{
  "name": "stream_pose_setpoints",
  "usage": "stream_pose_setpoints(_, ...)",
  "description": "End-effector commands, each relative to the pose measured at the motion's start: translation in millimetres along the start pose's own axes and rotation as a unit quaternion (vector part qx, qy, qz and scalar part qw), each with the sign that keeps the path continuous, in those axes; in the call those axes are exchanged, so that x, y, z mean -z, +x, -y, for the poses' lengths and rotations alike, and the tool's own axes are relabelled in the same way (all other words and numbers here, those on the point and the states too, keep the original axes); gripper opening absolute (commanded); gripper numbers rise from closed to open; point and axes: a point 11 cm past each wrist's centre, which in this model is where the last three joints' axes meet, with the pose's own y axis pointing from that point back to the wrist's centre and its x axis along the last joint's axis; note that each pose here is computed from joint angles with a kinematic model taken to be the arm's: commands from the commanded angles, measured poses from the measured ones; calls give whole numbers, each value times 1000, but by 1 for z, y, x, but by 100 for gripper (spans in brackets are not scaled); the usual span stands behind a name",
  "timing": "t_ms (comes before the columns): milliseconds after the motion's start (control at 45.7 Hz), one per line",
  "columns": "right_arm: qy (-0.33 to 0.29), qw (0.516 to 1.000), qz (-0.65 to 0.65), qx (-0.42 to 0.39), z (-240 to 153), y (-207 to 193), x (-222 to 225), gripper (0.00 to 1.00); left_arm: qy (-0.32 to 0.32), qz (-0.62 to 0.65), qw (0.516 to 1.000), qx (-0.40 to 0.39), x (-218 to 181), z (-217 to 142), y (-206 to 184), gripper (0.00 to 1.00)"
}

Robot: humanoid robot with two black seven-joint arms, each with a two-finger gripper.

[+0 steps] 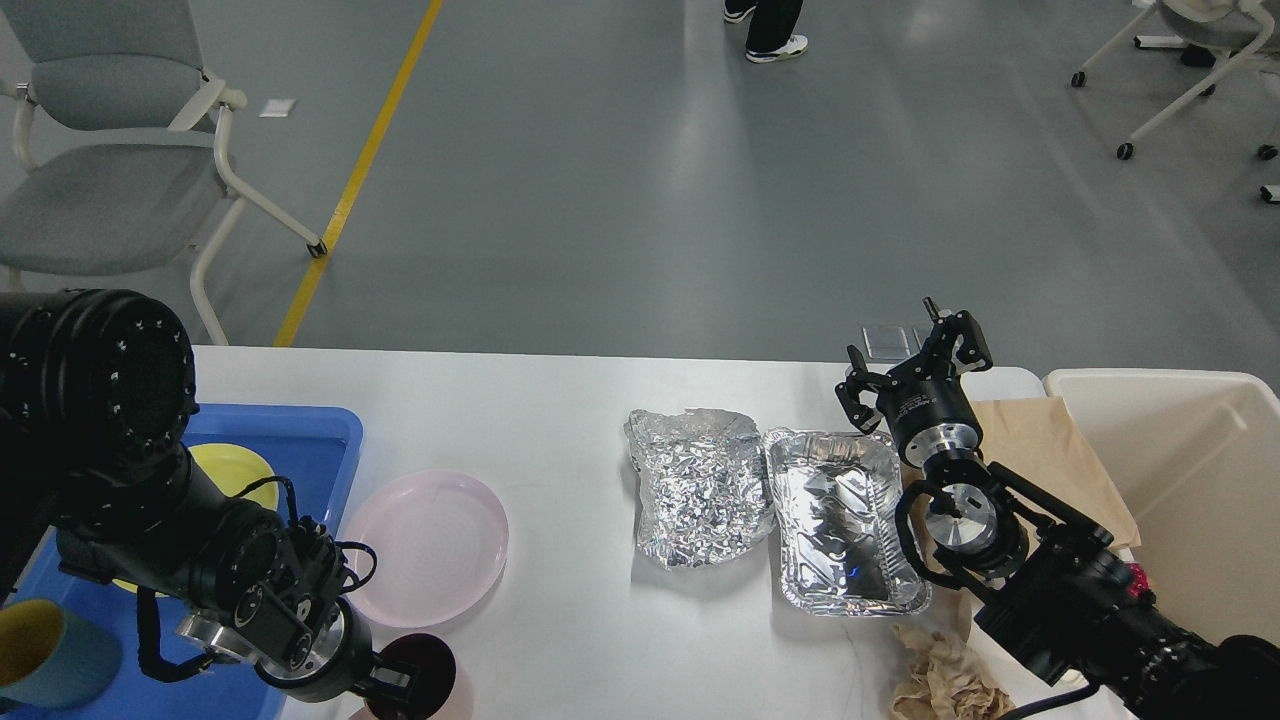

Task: Tidy desktop
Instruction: 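Close the left gripper on the pink mug, then lift the pink mug and set it on the tray corner nearest the robot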

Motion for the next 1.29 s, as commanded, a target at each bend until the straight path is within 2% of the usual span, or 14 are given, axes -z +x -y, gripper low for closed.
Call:
stream_pose_setpoints(0, 0, 1000, 0, 0, 0, 0, 0, 100, -2, 0, 1000, -2, -1, 1, 0, 63)
stream_pose_setpoints(131, 0, 1000, 0, 0, 0, 0, 0, 100, -4, -1, 1000, 2, -1, 2, -2, 51)
stream_pose_setpoints(175, 0, 1000, 0, 0, 0, 0, 1, 100, -4, 1, 1000, 3, -1, 3, -3, 40)
stream_pose_setpoints(241, 0, 1000, 0, 0, 0, 0, 0, 100, -1, 1, 1000, 3, -1, 2, -3, 14)
stream_pose_setpoints(284, 0, 1000, 0, 0, 0, 0, 1, 100, -1, 1, 1000, 4, -1, 2, -3, 4)
stream_pose_setpoints(328, 0, 1000, 0, 0, 0, 0, 0, 100, -1, 1, 1000, 4, 0, 2, -3, 0)
stream_pose_setpoints(919, 0, 1000, 0, -1, 0, 0, 0, 100, -1, -1, 1000, 5, 3, -5, 3, 0)
stream_pose_setpoints(1072, 0, 1000, -1, 0, 0, 0, 0, 100, -4, -22, 1000, 14, 15, -37, 26, 0)
stream_pose_setpoints(1269, 0, 1000, 0, 0, 0, 0, 0, 100, -21, -65, 998, 4, 37, -103, 63, 0)
